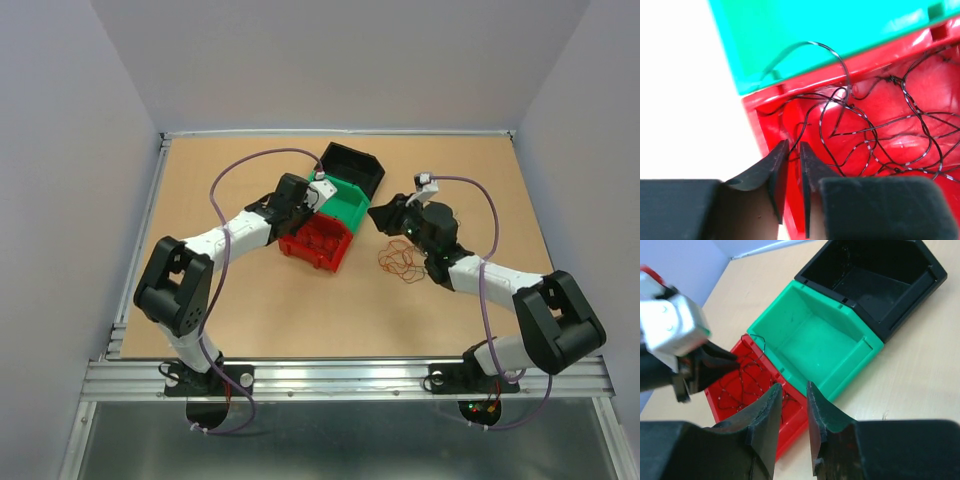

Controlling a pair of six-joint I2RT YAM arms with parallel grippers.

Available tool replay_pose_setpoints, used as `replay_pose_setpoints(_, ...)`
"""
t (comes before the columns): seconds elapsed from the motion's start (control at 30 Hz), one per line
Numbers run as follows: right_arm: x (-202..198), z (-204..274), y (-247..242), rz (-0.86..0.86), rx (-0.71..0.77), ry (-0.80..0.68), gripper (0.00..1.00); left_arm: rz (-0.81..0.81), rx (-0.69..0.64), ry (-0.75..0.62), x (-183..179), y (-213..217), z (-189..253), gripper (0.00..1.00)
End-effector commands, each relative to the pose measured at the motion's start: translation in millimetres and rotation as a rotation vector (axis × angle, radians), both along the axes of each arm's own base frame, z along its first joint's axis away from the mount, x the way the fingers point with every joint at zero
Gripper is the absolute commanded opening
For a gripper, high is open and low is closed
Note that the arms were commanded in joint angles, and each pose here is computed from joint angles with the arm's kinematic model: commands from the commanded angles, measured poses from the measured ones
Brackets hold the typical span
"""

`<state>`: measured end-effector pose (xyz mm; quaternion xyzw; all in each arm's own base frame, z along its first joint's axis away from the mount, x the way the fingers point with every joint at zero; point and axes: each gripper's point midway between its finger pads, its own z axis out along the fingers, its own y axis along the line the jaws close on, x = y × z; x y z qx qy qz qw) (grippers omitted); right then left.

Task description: Untangle the cables

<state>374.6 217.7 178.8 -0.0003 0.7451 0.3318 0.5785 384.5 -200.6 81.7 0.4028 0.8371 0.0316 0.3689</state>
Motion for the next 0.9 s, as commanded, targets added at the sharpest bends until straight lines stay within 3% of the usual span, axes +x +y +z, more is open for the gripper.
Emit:
replay_pose_setpoints(0.0, 5, 17, 6, 0.037, -0.014, -0.031, 0.35, -0.02, -0.075, -0.087, -1, -3, 43, 0.33)
replay_pose_setpoints(0.23, 16, 4, -20, -0.116, -0.099, 0.062, 0.47, -0.071, -0.12, -0.092, -15, -6, 64, 0.5)
replay_pose_setpoints(0.4, 18, -1, -57, -0.314, -0.135, 0.104, 0.74, -0.078, -0.135, -0.108, -18, -5, 71, 0.56)
replay_pose_setpoints(0.6, 23, -11, -119, -0.578, -0.139, 0.171, 0.78, -0.157, -0.239, -0.153, -31, -19, 91, 0.69)
replay_pose_setpoints(0.7, 23, -23, -149, -0.698, -0.157, 0.222, 0.78, -0.195, -0.281, -0.189, -38, -23, 101, 0.87)
replay_pose_setpoints(0.87, 18, -32, -156, -0.708, -0.21, 0.276, 0.78, -0.256, -0.353, -0.277, -49, -27, 128, 0.91)
